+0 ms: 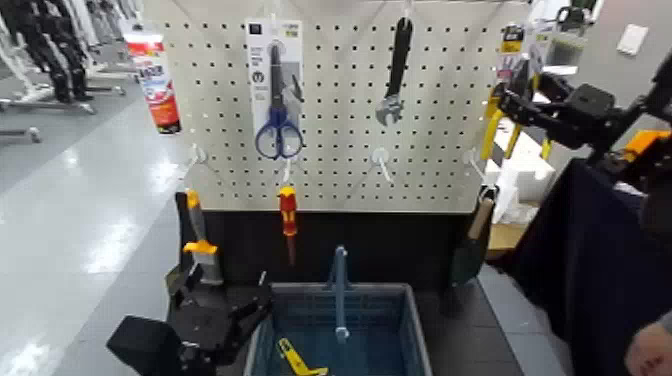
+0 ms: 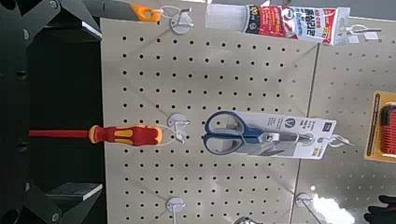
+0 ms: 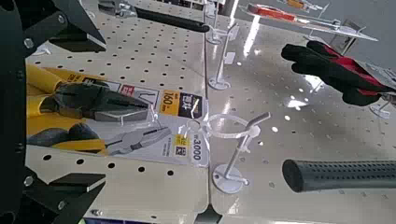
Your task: Put the yellow pliers into the crate.
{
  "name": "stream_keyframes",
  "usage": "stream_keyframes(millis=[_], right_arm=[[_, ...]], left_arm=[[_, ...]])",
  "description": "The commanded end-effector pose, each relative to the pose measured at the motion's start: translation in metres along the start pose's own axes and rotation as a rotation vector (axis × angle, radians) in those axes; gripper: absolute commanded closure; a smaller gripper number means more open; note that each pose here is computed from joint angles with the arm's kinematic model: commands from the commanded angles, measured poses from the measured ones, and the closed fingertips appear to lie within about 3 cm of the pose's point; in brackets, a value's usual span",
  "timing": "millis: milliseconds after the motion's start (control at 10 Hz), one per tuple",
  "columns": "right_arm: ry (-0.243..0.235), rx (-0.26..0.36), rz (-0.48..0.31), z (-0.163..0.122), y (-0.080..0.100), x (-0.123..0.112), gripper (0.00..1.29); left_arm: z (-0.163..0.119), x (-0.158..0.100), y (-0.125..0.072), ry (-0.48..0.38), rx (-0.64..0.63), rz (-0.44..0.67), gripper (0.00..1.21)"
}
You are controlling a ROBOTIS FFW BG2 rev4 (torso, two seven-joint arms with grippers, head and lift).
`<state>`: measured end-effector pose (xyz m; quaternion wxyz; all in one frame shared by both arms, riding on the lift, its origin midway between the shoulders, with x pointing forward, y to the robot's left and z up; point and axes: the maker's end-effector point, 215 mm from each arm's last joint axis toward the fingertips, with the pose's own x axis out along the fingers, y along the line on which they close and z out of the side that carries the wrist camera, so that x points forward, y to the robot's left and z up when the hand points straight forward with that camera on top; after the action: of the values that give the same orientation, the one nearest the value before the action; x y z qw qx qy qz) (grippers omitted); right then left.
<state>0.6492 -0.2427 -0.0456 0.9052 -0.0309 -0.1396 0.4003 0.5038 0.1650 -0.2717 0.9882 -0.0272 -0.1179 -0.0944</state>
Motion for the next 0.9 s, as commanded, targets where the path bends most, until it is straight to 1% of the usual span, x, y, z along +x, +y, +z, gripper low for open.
stream_keyframes(millis=[100,200,300,400,700,900], right_arm=[[0.023,-0.004,0.025,0.002,0.003,0.007,0.50],[0.030,-0.008,0.028,0.004,0.002,0.008,0.63],[0.037,-0.021,0.026,0.007,0.000,0.009,0.88],[0.040,-0.033,0.020,0.010,-0.002,0.009,1.06],[0.044,-0.048,0.016,0.014,-0.006,0.008,1.06],[0.052,-0.065,0.018,0.015,-0.005,0.010,1.11]], left_arm=[[0.000,0.000,-0.001,0.000,0.000,-0.001,0.17],[0.000,0.000,-0.001,0.000,0.001,-0.003,0.17],[0.000,0.001,-0.002,0.000,0.000,-0.004,0.17],[0.000,0.001,-0.002,0.000,-0.001,-0.005,0.17],[0.000,0.001,-0.003,0.002,-0.002,-0.007,0.17],[-0.001,0.001,-0.004,0.002,-0.001,-0.008,0.17]])
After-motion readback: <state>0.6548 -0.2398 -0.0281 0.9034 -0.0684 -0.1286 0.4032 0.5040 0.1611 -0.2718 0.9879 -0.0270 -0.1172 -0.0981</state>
